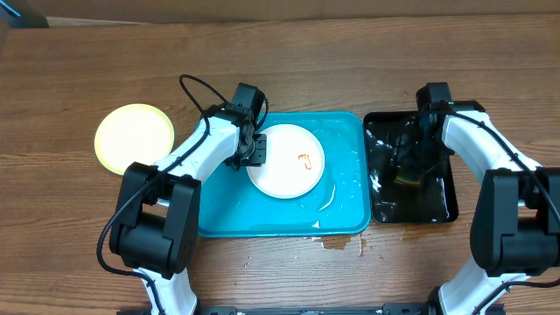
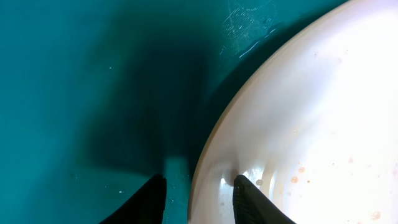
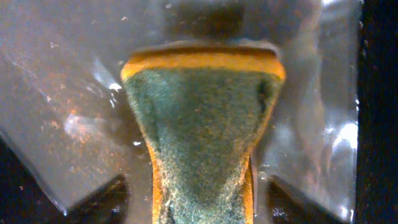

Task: Clean dirty plates on tray and stack at the side
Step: 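Grasp the green-yellow sponge with the right gripper and lift it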

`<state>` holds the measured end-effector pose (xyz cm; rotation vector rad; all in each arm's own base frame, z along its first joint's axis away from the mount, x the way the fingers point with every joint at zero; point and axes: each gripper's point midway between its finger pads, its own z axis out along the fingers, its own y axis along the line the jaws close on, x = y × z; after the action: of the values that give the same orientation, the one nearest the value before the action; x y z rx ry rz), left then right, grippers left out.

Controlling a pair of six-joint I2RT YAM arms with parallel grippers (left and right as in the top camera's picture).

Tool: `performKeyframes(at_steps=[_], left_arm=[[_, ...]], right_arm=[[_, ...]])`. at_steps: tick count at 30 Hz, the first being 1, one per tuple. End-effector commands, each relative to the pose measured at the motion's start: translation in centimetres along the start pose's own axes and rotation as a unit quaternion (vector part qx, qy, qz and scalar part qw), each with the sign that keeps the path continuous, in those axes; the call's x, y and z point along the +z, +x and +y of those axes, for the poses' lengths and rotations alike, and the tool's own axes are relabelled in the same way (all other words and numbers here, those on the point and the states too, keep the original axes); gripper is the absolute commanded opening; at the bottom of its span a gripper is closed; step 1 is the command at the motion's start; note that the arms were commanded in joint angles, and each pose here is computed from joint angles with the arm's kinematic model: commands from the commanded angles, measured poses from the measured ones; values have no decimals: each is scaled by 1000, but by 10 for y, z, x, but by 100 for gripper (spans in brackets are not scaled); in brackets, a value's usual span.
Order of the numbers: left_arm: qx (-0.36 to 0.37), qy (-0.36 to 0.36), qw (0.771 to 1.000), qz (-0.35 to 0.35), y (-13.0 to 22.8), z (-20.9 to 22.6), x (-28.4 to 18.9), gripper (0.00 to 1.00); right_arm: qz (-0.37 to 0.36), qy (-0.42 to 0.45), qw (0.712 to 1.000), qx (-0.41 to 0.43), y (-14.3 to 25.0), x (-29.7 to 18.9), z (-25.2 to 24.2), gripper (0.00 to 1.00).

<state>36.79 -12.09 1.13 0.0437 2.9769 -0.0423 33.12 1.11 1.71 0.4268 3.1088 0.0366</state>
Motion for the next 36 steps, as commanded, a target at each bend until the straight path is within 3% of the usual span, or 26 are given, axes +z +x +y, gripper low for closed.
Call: performKeyframes(at_steps=[1,11,14,16,18,23,24,26,36], left_arm=[[2,-2,1000,5,3,-1,4,38],[2,-2,1000,5,3,-1,4,38],[2,-2,1000,5,3,-1,4,38],[2,-2,1000,4,2,-1,4,38],[2,-2,1000,3,2,-2,4,39],[2,0,1000,-4,-1,-3,4,35],[2,0,1000,-6,-2,-3,4,30],[2,1,1000,-6,-2,-3,4,5],[2,1,1000,-5,-2,-3,4,4]], right_arm=[[-13,2,1000,2,-8,-3,1,54],[-33,0,999,4,-9,15,0,36],[-35,0,999,4,-8,20,-1,24],[-36,-1,999,3,-8,20,-1,9],[-37,-1,999,3,-10,17,0,4],[-38,-2,999,4,-19,-1,3,4],[-38,-1,999,4,-20,-5,4,4],[-35,0,999,4,-22,-13,4,4],[-32,34,998,45,-18,-34,3,4]])
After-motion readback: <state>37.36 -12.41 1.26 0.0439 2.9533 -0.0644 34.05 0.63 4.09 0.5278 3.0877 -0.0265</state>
